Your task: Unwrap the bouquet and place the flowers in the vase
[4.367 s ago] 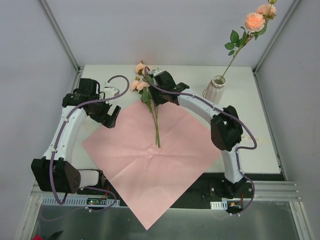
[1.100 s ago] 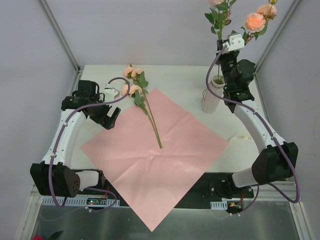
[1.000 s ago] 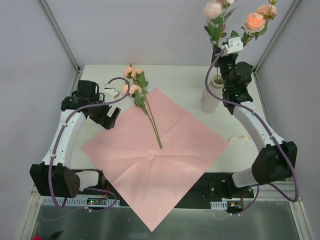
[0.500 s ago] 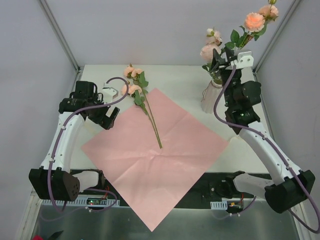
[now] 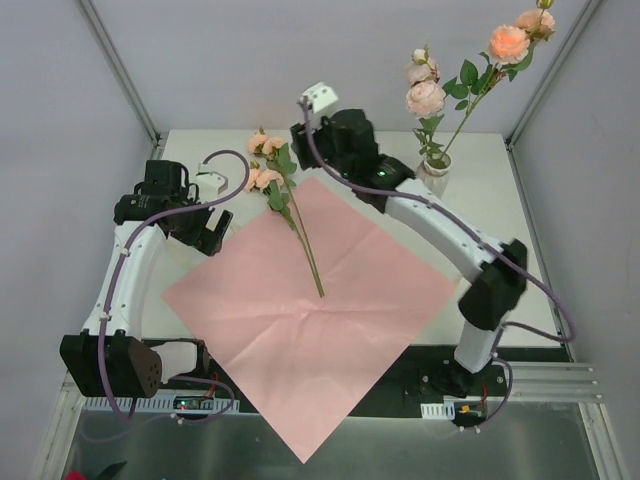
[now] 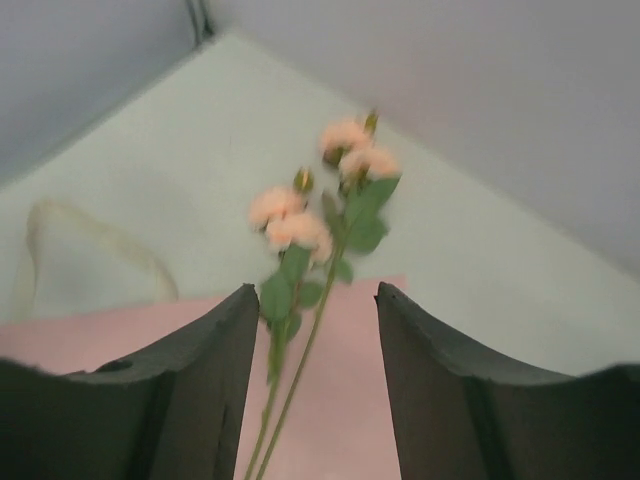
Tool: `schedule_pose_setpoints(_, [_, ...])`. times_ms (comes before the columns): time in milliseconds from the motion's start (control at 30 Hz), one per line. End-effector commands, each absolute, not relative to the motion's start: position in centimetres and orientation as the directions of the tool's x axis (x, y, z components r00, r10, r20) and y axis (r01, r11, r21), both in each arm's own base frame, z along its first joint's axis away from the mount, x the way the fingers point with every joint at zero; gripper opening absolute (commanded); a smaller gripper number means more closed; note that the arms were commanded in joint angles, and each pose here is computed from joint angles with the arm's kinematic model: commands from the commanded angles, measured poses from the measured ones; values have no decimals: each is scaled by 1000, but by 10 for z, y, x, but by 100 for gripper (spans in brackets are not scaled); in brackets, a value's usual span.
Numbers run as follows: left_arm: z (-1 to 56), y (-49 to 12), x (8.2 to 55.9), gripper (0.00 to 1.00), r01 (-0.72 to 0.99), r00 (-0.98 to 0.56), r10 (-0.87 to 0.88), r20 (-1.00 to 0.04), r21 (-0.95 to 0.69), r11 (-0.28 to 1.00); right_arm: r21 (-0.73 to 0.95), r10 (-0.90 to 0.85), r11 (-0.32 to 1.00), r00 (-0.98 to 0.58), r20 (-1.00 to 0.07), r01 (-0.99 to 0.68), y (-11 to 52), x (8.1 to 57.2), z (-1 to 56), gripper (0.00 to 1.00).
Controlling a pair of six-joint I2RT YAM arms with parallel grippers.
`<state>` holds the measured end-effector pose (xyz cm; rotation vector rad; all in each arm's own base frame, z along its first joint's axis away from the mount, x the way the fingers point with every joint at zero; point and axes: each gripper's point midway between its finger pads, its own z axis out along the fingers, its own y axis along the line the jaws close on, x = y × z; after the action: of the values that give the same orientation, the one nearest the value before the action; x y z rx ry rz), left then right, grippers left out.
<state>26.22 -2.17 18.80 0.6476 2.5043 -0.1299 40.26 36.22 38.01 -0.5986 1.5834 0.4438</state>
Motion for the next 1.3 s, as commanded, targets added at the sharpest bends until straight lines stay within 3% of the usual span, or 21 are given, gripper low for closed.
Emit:
schedule_pose_setpoints(0, [199,-13,269,99,440,-732,402,-549,69,895,35,-351,738,-427,-833,-674,391,393,229,52])
schedule_pose_setpoints(233, [191,-16,262,99,474,-726,426,-540,55,879,55,-451,721,-529,-719,-690,410,404,138,49])
schedule_pose_setpoints(433, [187,-18,262,99,489,-726,435,-533,46,871,53,-463,741,-567,-681,-669,411,408,103,47])
schedule_pose_setpoints(1267, [182,-21,260,99,514,-715,448,-537,32,857,61,-410,811,-641,-649,-581,407,444,63,43])
